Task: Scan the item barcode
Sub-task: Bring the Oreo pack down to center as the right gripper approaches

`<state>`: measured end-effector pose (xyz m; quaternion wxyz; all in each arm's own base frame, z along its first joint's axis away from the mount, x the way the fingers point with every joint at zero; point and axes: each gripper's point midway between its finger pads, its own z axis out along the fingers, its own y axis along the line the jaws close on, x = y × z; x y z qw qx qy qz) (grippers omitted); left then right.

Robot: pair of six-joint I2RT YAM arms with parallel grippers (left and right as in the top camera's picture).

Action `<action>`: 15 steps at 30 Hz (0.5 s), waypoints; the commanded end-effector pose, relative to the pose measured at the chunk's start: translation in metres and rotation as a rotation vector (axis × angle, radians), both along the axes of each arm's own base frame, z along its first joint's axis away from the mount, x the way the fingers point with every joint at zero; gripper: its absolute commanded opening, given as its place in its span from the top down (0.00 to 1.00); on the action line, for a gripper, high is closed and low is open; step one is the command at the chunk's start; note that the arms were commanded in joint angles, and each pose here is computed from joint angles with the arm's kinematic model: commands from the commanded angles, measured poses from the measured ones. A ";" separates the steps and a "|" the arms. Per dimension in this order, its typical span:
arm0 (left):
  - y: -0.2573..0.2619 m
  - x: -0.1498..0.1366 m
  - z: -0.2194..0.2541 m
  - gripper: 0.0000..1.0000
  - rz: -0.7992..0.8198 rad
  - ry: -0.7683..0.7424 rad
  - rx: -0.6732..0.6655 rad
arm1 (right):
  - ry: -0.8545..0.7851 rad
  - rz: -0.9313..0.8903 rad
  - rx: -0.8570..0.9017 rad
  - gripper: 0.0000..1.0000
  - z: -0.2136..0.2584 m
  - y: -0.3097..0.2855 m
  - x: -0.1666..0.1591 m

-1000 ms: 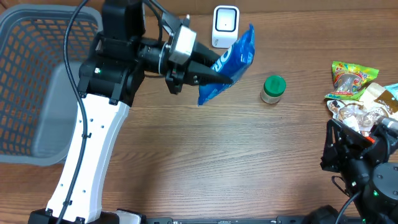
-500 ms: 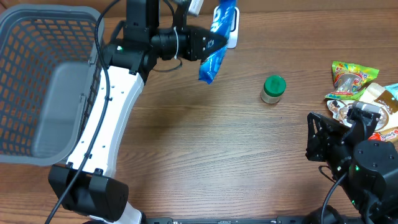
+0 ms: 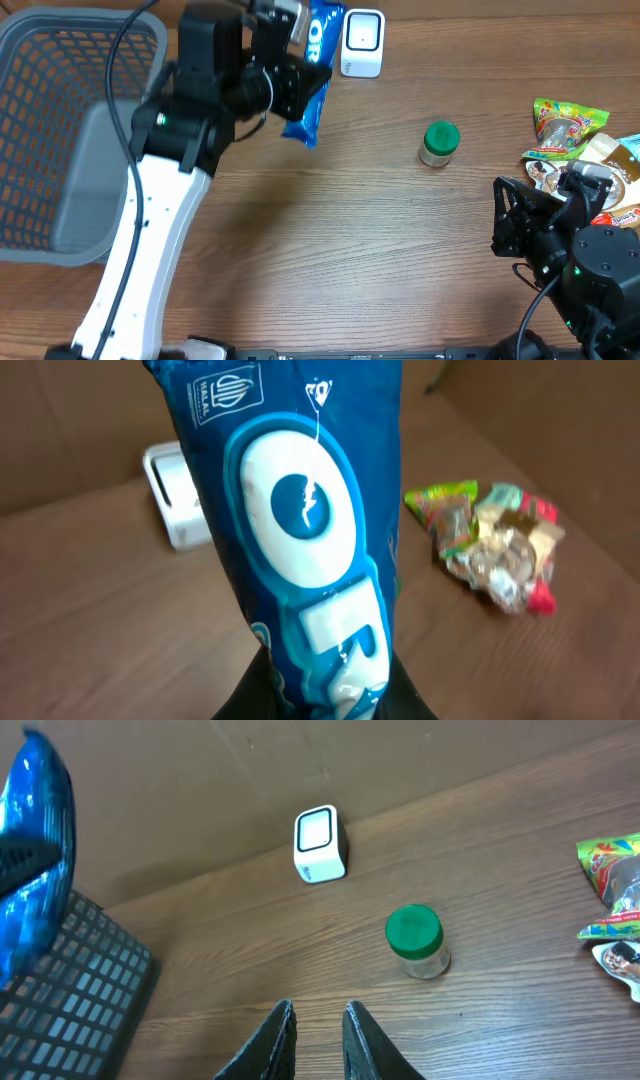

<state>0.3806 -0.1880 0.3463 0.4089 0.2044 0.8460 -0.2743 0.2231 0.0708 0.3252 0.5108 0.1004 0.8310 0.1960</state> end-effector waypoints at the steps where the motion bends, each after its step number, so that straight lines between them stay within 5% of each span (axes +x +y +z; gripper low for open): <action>1: -0.001 -0.022 -0.022 0.95 -0.057 0.029 0.018 | -0.013 0.005 -0.017 0.82 0.001 -0.001 0.000; 15: 0.022 -0.106 0.015 0.95 -0.374 0.065 -0.440 | 0.011 0.070 0.005 0.81 -0.002 0.016 0.008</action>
